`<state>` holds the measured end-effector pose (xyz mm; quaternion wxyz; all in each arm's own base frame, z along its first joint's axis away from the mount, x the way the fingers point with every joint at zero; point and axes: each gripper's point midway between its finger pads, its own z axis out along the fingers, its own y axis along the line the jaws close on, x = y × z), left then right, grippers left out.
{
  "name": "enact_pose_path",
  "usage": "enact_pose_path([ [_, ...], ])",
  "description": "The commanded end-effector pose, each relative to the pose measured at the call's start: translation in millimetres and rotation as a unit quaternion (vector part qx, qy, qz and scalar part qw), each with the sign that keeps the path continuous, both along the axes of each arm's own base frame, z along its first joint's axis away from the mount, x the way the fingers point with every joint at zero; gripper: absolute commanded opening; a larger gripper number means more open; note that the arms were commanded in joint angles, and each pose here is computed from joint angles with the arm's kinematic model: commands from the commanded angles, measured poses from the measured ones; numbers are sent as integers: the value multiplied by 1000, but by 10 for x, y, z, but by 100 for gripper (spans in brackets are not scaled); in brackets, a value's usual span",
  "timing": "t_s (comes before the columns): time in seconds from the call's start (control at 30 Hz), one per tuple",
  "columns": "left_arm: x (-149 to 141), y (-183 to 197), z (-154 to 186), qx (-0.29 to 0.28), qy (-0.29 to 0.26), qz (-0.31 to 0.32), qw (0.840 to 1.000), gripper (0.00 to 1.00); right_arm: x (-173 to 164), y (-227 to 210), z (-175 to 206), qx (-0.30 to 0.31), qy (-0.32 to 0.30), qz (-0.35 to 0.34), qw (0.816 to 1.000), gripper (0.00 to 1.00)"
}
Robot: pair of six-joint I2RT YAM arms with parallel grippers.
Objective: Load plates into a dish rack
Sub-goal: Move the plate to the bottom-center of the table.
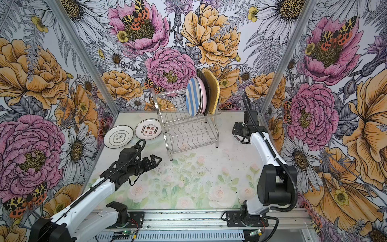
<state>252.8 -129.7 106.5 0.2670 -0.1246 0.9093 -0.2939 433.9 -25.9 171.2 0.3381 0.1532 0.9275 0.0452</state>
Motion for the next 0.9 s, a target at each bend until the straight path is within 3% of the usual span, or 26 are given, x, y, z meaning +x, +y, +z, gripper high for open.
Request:
enact_pose_path([
  [0.0,55,-42,31,-13,-17,-10,1000,99,381,-149,113,12,-41,-11,999,76],
  [0.43,87,29,14,-19,-16,3,1000,99,1308,-608,-340,14,-34,-86,996,80],
  [0.87,102,78,-4,-22,-14,12,1000,99,1718,-992,-784,28,-24,-141,989,83],
])
